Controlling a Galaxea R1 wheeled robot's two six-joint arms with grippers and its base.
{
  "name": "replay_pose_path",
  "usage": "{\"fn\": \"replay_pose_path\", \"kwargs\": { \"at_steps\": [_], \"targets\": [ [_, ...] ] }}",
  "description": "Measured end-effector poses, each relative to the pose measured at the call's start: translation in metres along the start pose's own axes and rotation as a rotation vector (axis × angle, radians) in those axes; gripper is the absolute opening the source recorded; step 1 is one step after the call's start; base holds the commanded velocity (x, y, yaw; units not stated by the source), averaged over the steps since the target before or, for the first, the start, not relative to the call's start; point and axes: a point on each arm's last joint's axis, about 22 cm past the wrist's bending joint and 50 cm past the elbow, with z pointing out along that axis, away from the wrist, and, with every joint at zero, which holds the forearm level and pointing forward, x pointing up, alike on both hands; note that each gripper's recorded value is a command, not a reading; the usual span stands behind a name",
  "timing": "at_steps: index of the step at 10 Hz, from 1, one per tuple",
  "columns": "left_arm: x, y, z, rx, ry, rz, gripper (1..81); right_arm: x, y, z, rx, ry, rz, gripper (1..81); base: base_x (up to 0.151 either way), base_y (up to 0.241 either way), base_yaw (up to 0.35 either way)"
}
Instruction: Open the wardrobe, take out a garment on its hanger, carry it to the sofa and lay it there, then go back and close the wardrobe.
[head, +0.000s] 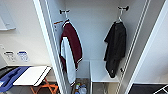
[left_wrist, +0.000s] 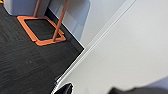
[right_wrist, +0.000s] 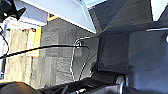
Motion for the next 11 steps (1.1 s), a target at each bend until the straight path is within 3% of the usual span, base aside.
{"fn": "replay_pose_path", "kwargs": {
  "at_steps": [3,5,7,9,11],
  "targets": [
    [0.004,-0.058,-0.019,0.073,-0.004,0.028,81.1,0.0,-0.001,0.0,0.003,0.001,0.0,81.1,0.0,0.0,0.0],
    [-0.019,-0.083,-0.04,0.09,-0.067,0.067,81.1,0.0,-0.002,0.001,0.005,0.001,0.0,81.1,0.0,0.0,0.0],
    [-0.067,-0.103,-0.074,0.038,-0.241,0.19,81.1,0.0,-0.009,0.005,0.015,0.002,0.001,81.1,0.0,0.0,0.0],
    [-0.1,-0.112,-0.1,-0.084,-0.418,0.378,81.1,-0.001,0.001,0.009,-0.009,0.002,-0.002,81.1,0.0,0.0,0.0],
    [-0.12,-0.109,-0.117,-0.167,-0.53,0.443,81.1,-0.001,0.011,0.018,-0.037,0.002,-0.005,81.1,0.0,0.0,0.0]
  ]
}}
